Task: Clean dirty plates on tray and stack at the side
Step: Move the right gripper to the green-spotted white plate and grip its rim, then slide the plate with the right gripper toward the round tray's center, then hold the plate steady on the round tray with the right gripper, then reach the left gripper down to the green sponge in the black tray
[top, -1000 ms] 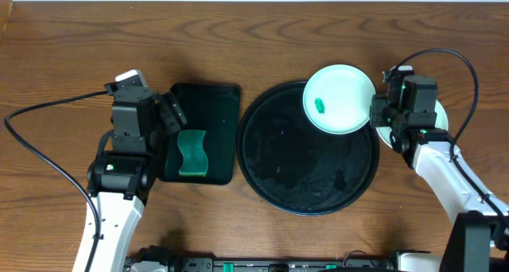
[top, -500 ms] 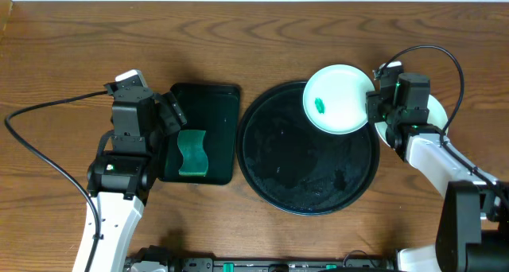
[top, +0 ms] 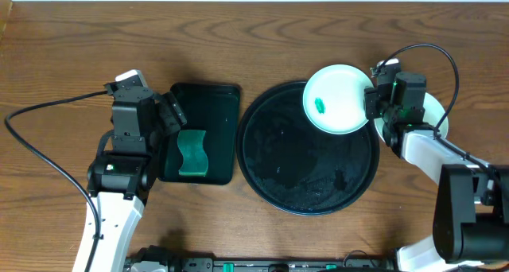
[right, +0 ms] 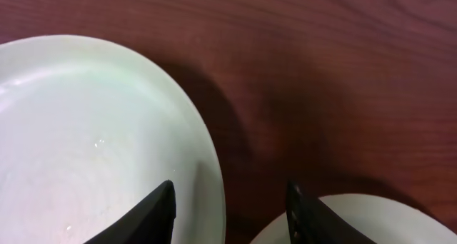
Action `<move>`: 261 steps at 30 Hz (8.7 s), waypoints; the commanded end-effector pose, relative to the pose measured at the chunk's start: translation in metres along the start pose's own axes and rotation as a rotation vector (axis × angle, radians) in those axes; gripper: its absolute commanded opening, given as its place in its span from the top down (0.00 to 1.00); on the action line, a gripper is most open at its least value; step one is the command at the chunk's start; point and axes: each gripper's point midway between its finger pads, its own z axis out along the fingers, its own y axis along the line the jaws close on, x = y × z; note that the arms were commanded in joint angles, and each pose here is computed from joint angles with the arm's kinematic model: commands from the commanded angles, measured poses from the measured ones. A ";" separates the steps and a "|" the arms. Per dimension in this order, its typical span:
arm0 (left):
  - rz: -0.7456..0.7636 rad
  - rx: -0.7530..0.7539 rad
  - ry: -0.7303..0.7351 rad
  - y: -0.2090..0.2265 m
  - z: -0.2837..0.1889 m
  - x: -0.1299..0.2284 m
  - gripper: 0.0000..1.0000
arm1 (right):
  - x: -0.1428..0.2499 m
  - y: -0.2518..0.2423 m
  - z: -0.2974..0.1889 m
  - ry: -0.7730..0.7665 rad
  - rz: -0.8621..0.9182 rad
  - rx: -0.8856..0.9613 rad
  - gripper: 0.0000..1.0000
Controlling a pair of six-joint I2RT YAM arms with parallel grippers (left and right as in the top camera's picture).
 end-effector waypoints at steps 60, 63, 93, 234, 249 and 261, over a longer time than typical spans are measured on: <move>0.000 -0.009 -0.026 0.001 -0.003 -0.009 0.18 | 0.073 0.029 -0.078 0.427 0.675 0.004 0.98; 0.000 -0.009 -0.026 0.001 -0.003 -0.009 0.18 | 0.079 0.031 -0.072 0.442 0.676 0.003 0.98; 0.000 -0.009 -0.026 0.001 -0.003 -0.009 0.18 | 0.088 0.075 -0.066 0.484 0.537 -0.029 0.94; 0.000 -0.009 -0.026 0.001 -0.003 -0.009 0.18 | 0.090 0.072 -0.031 0.391 0.331 -0.088 0.99; 0.000 -0.009 -0.026 0.001 -0.003 -0.009 0.18 | 0.089 0.073 -0.031 0.389 0.332 -0.091 0.99; -0.018 0.028 -0.103 -0.008 -0.004 -0.028 0.18 | 0.089 0.073 -0.031 0.390 0.332 -0.090 0.99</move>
